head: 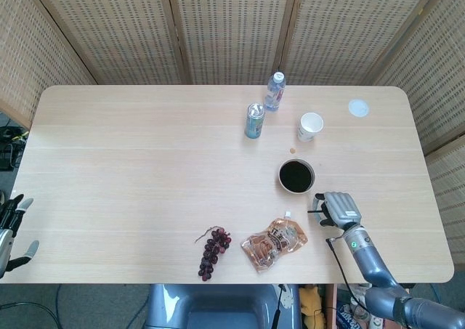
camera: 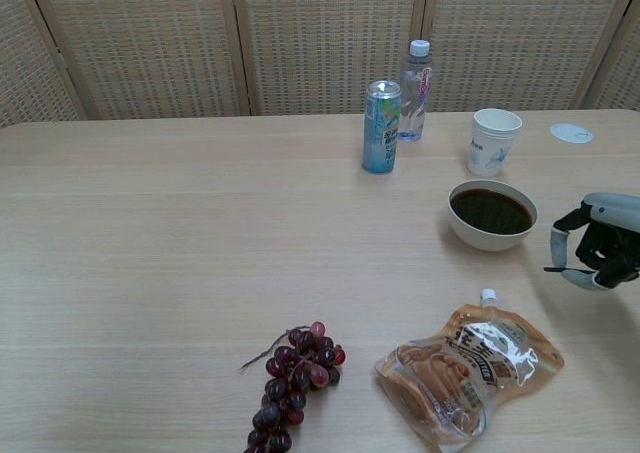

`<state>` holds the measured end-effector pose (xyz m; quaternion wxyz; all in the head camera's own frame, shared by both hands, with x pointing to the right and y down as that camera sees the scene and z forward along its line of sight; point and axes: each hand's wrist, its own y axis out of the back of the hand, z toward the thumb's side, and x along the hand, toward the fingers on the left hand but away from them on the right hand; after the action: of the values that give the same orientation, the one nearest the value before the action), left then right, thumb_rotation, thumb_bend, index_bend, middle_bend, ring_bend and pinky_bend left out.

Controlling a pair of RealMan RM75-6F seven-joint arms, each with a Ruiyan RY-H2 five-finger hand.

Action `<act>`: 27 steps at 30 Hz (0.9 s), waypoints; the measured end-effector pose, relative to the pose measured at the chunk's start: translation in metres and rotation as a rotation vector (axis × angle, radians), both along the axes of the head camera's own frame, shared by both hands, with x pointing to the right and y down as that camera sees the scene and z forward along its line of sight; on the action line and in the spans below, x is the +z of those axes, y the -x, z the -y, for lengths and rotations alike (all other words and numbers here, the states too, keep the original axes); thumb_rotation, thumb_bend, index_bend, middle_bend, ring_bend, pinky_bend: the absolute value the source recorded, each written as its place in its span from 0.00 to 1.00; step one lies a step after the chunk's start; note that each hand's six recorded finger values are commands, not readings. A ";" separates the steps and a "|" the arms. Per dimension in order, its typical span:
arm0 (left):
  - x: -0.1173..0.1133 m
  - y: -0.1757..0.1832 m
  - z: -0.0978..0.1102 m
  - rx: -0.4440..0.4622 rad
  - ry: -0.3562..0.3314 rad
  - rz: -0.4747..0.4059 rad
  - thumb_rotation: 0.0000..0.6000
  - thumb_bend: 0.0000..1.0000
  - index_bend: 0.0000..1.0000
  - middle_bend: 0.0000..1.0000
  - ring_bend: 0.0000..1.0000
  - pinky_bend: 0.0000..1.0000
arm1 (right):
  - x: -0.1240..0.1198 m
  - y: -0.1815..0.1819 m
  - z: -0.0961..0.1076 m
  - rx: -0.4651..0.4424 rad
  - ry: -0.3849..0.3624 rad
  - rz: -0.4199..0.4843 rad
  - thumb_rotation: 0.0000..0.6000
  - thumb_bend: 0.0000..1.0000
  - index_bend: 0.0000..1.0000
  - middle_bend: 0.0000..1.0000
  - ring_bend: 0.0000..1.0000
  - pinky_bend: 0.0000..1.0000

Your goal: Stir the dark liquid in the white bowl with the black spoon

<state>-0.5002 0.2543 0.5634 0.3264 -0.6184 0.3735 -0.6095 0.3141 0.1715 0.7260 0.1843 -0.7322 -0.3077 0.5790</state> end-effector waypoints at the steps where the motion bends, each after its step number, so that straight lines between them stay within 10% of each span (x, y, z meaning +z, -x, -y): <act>1: 0.000 0.000 0.000 0.001 0.000 -0.001 1.00 0.36 0.00 0.00 0.00 0.00 | -0.002 0.001 0.001 0.021 0.008 0.023 1.00 0.76 0.69 0.97 1.00 1.00; 15: 0.000 0.000 0.000 0.004 -0.001 -0.004 1.00 0.36 0.00 0.00 0.00 0.00 | -0.036 0.026 0.045 0.398 0.142 0.462 1.00 0.77 0.69 0.97 1.00 1.00; 27: 0.000 0.004 -0.003 -0.008 0.002 0.004 1.00 0.37 0.00 0.00 0.00 0.00 | -0.029 0.059 0.085 0.528 0.187 0.638 1.00 0.77 0.69 0.97 1.00 1.00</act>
<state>-0.5037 0.2574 0.5630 0.3241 -0.6159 0.3747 -0.6126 0.2554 0.0866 0.6975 -0.1419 -0.7844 -0.4724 0.3760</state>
